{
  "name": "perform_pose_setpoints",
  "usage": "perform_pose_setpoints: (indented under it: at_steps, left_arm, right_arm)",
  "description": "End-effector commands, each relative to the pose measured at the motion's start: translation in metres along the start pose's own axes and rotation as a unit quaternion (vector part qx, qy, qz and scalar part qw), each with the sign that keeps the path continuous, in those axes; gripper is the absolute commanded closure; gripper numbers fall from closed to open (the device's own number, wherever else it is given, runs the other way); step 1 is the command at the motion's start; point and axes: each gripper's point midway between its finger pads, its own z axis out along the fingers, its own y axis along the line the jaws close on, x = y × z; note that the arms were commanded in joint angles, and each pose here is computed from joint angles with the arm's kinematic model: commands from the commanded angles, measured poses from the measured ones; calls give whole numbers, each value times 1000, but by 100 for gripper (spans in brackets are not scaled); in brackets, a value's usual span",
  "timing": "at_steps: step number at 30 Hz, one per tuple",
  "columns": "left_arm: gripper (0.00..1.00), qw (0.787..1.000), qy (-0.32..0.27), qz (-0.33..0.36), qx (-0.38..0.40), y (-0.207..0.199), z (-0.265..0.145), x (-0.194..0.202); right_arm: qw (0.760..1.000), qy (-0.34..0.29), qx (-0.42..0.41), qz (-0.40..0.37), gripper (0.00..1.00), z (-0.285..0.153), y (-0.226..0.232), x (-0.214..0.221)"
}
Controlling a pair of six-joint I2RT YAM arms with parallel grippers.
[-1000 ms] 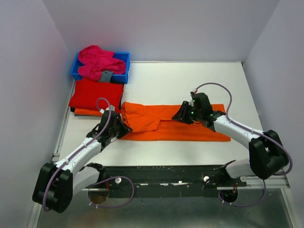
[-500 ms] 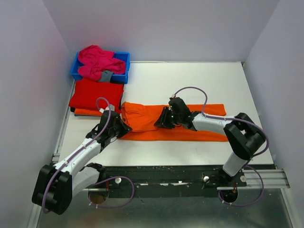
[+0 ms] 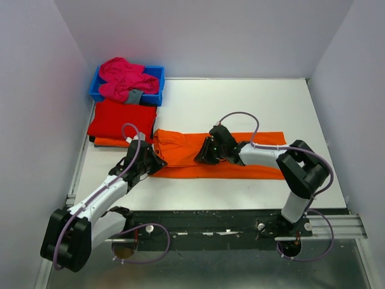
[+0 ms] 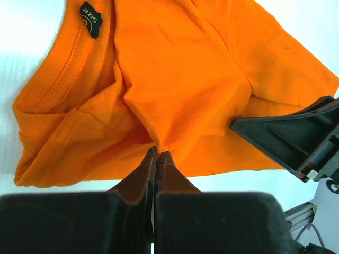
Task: Fold and stack the t-shirts
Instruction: Fold the other side of the tshirt into a rectangle
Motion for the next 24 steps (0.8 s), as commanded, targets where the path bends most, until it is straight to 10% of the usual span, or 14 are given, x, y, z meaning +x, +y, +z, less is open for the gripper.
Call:
perform_pose_setpoints:
  at_steps: [1, 24]
  left_arm:
    - [100, 1000, -11, 13, 2, -2, 2, -5]
    - [100, 999, -18, 30, -13, 2, 0, -10]
  right_arm:
    - [1000, 5, 28, 4, 60, 14, -9, 10]
    - [998, -13, 57, -2, 60, -2, -23, 12]
